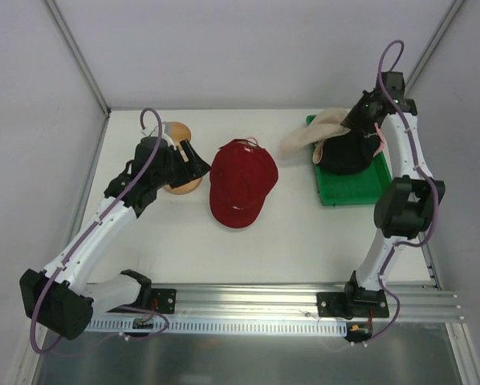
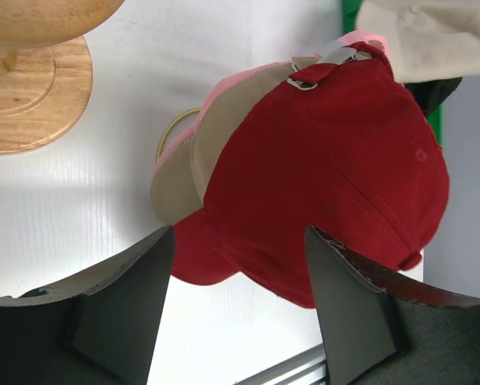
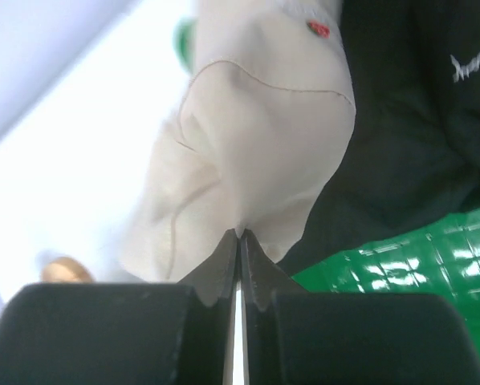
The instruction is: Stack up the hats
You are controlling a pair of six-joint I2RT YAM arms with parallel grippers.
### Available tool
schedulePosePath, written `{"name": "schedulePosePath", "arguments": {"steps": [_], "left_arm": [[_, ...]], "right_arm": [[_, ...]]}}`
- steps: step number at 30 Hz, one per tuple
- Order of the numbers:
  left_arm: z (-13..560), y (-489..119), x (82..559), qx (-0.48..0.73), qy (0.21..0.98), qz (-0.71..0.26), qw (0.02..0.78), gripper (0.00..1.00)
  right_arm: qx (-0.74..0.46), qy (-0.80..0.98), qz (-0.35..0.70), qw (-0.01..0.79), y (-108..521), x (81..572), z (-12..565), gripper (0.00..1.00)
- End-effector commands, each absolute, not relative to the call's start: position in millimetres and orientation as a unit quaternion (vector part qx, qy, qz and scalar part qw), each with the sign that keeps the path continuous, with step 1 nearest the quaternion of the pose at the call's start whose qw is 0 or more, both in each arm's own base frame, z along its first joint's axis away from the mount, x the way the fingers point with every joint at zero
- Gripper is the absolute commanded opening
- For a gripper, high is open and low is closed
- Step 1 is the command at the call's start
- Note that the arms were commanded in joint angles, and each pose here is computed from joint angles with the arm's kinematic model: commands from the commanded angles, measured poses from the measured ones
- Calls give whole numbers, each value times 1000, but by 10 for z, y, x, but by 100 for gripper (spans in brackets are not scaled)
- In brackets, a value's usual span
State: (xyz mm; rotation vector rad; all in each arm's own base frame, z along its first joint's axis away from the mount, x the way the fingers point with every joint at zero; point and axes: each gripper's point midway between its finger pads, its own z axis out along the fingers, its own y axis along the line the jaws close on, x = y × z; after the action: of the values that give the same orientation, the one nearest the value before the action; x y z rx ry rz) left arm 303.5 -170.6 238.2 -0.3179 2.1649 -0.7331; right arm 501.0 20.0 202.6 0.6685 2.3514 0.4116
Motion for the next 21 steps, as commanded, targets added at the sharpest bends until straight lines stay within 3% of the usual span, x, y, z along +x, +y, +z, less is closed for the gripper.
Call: {"name": "schedulePosePath", "arguments": {"steps": [1,10,21], "left_arm": [[2555,-1754,3181,-119,843,-297,432,66],[2365,-1911,3297,-127,855,-266,426,62],[2099,-2091,3366,-145,866,-247,410,57]], "right_arm": [[207,853,207,432,317,4911,3154,0],[154,799,247,526,517,4473,4232,0],[113,777,270,557,686,4039,4651,1]]}}
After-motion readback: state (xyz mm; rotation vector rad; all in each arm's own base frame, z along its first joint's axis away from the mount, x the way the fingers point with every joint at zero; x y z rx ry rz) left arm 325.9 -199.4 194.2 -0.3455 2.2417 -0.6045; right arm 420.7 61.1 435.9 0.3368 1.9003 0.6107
